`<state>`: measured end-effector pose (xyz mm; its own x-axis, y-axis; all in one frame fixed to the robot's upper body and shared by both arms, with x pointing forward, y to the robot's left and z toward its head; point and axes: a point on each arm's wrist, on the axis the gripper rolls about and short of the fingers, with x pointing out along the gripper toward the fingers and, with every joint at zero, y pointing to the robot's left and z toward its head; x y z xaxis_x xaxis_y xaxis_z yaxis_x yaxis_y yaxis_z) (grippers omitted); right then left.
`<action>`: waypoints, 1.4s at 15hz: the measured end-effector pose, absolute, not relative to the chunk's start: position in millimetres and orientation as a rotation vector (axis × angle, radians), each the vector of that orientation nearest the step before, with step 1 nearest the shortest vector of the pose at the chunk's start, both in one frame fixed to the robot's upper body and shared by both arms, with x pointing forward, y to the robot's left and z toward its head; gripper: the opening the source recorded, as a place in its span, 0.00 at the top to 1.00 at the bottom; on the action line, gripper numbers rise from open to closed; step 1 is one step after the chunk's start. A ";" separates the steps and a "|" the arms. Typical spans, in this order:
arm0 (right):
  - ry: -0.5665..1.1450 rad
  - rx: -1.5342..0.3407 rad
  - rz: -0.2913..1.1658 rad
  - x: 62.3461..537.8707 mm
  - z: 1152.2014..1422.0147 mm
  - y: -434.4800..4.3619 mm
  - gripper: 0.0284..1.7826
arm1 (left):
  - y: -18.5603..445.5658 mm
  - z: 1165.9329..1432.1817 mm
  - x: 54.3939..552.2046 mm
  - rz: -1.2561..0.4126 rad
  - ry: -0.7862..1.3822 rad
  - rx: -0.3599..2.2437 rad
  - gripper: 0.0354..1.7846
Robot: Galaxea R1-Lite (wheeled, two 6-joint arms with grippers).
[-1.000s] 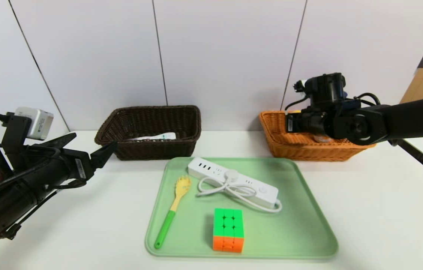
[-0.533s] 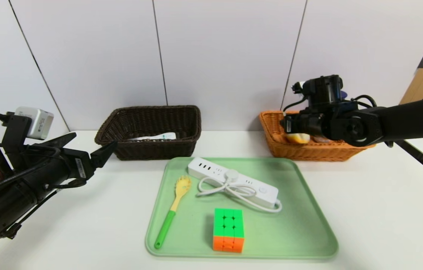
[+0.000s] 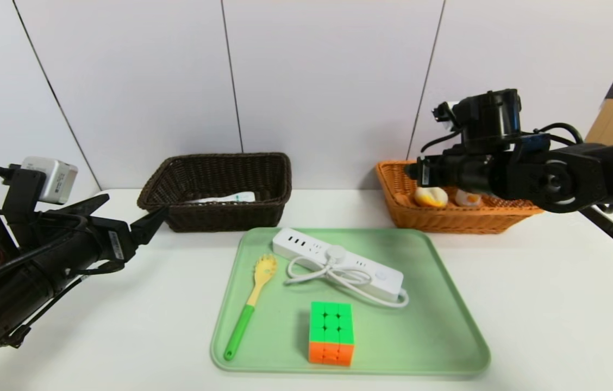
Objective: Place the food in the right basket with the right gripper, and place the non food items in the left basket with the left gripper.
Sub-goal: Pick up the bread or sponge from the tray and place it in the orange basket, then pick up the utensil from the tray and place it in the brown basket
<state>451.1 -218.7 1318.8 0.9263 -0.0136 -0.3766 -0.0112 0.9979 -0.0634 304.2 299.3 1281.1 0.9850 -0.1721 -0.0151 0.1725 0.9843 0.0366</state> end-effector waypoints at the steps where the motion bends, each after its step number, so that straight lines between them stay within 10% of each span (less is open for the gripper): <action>1: 0.389 -0.067 0.010 440.7 1322.4 -218.4 0.12 | 299.3 1281.2 304.1 -0.173 0.011 0.038 0.06; 21: 0.357 -0.070 0.064 270.4 1310.4 -266.6 0.05 | 302.3 1267.1 291.2 -0.126 0.010 0.039 0.06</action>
<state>270.4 -266.6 1310.4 0.9350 0.0498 -0.3512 -0.0746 0.9956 -0.0575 291.2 302.3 1267.1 0.9921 -0.1252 -0.0128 0.1256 0.9913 0.0383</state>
